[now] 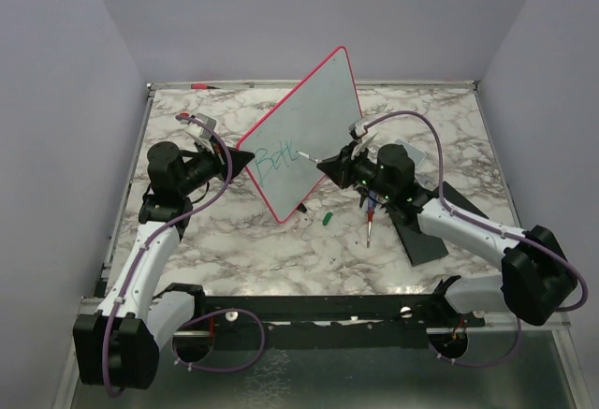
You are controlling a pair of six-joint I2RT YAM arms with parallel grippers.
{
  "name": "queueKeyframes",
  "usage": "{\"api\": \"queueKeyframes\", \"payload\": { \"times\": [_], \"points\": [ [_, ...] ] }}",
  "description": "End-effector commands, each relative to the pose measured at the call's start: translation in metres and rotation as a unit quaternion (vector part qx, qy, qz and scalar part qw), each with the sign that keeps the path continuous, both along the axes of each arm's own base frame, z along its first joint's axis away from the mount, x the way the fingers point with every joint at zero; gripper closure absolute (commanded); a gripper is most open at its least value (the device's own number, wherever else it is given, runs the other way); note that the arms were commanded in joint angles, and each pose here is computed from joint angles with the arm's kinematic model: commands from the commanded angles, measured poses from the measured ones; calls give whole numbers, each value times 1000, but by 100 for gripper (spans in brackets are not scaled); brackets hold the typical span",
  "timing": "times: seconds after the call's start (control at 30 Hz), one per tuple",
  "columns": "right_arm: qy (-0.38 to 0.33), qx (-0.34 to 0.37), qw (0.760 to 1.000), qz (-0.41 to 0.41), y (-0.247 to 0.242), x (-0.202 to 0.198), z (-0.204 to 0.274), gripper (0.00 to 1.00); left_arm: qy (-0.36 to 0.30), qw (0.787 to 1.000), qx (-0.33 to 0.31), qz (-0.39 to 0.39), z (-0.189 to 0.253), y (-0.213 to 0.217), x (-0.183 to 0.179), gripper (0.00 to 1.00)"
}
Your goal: Write a sentence on the whiteboard
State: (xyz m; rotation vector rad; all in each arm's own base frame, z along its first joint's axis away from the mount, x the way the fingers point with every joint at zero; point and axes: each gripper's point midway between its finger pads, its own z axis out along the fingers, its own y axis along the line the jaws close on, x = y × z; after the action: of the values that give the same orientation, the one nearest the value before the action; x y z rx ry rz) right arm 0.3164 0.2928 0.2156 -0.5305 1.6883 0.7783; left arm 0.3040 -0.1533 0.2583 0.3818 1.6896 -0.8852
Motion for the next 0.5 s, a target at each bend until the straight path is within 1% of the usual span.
{"api": "queueKeyframes", "payload": {
  "times": [0.0,0.27,0.47],
  "points": [
    [-12,-1,999,46,13,-7,9,99,95,994,27,-44,-57,-10,-23,100],
    [-11,-6,998,66,21,-5,5,99,97,994,28,-45,-59,-10,-23,100],
    [-5,-11,998,65,24,-1,0,99,98,994,28,-45,-59,-11,-23,100]
  ]
}}
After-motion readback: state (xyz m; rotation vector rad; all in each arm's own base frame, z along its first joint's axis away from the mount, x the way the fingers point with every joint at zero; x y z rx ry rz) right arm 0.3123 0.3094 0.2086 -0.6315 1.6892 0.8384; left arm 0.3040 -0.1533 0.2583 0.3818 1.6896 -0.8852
